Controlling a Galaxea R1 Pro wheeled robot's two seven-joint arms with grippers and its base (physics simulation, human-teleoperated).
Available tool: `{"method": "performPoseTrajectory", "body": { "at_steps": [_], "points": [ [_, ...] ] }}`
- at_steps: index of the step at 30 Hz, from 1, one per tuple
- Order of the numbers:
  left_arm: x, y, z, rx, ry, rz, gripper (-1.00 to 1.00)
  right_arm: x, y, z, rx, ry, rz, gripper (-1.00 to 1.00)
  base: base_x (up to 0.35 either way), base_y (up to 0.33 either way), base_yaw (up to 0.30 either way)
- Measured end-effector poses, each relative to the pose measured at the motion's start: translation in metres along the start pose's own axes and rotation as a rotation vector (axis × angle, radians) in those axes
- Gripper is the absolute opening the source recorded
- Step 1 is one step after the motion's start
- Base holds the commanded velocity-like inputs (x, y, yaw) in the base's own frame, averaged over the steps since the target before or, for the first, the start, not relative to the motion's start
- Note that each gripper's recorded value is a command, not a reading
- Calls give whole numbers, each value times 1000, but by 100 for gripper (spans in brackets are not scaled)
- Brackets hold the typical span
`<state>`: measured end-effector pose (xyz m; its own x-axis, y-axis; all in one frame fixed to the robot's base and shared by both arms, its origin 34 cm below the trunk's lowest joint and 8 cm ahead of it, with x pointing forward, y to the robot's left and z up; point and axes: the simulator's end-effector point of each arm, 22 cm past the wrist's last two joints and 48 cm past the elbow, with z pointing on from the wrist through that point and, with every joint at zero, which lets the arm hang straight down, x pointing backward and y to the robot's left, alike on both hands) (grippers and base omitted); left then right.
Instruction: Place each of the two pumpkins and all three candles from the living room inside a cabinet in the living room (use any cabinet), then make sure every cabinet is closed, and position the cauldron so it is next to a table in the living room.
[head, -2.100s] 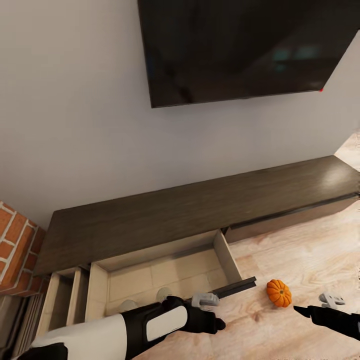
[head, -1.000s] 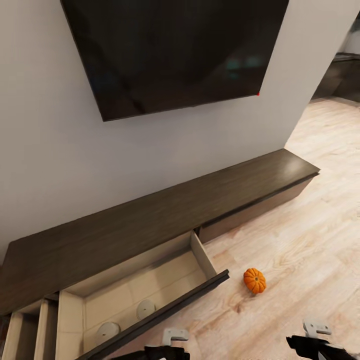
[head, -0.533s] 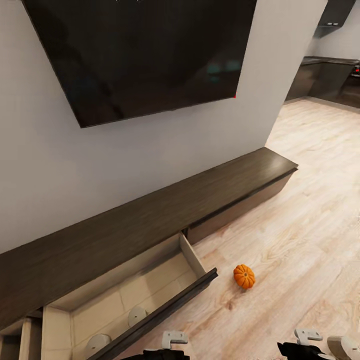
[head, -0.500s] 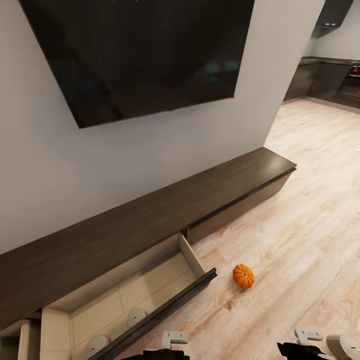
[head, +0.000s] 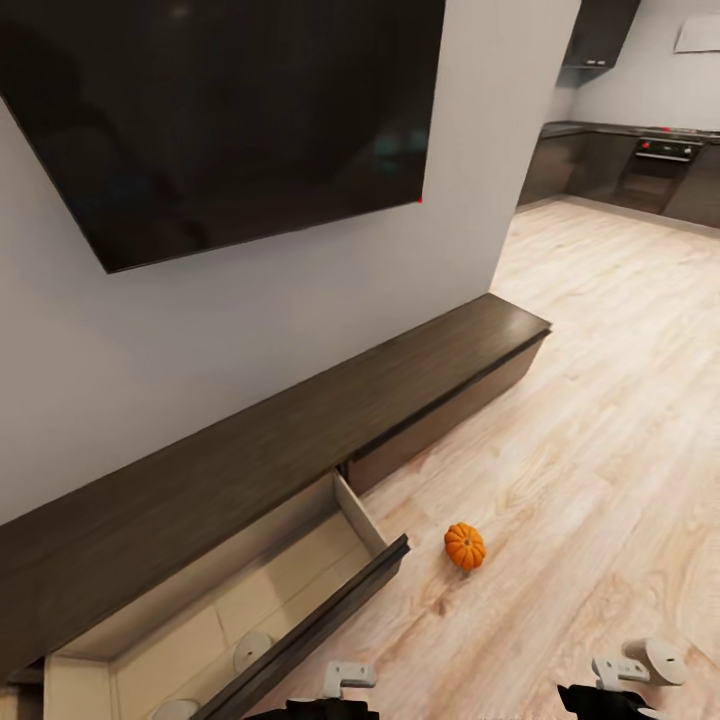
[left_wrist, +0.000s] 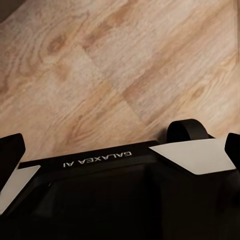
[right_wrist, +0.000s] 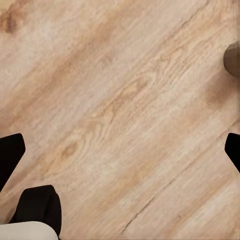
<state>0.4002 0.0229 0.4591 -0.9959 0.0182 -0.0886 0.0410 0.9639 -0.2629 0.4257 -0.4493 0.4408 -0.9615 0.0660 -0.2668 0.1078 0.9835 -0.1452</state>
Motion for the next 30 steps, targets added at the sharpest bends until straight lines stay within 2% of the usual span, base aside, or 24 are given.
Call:
{"method": "performPoseTrajectory", "body": {
  "at_steps": [30],
  "points": [
    [-16,3,-9,-9,-44,6,100,-15,-1,-7,-1,-36,5,100,6,0,-209]
  ]
}}
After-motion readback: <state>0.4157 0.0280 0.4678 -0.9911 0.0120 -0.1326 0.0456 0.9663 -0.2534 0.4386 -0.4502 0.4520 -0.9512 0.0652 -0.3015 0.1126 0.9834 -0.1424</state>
